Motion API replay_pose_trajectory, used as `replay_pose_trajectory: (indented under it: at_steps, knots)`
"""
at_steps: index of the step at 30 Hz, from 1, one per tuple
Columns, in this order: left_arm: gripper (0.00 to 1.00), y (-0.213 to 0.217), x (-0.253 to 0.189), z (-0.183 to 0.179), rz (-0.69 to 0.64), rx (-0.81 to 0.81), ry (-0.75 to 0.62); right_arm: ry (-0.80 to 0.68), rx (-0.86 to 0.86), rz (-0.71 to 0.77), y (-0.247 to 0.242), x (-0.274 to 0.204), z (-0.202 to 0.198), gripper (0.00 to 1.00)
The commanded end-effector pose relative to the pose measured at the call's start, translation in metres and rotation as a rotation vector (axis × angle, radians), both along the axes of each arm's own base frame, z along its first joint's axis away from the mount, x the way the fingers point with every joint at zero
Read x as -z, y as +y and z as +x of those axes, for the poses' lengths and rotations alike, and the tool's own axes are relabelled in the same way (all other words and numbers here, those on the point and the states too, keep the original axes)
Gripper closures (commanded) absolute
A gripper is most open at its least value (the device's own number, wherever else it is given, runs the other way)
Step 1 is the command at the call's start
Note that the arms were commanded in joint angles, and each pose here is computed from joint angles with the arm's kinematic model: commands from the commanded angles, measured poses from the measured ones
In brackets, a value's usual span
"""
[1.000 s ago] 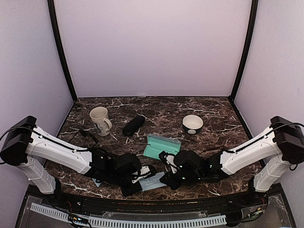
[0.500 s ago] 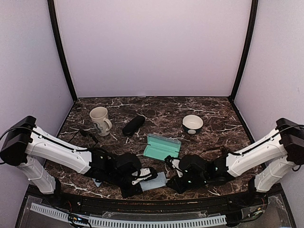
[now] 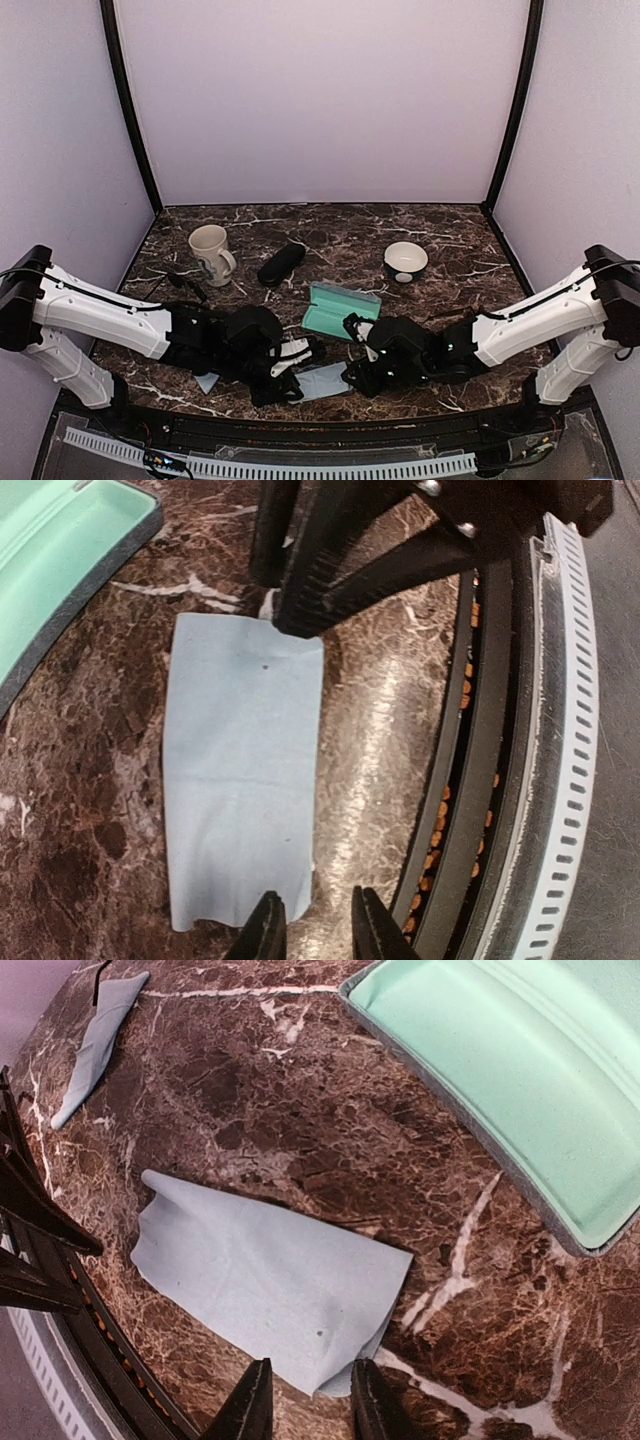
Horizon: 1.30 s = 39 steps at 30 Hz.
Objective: Organize the sunglasses
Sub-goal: Fold the glasses cleaning cloth at the center of the board, then smooth out the folded cleaning cloth at the center of the board.
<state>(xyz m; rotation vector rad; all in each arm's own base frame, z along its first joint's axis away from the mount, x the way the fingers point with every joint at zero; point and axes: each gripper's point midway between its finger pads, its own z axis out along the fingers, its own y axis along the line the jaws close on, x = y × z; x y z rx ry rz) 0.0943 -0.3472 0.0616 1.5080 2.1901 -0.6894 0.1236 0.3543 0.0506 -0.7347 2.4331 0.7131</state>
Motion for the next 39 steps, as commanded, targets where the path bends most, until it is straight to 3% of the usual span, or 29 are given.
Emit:
replay_pose_trajectory:
  at_steps: [1,39]
  knots:
    - [0.76,0.002,0.003,0.009,-0.019,-0.035,0.015,-0.001,-0.001,-0.031,0.006,0.003,0.001,0.7]
    - [0.77,-0.006,0.022,-0.026,0.019,0.103,0.223,0.024,0.049,-0.254,-0.031,0.037,0.004,0.67]
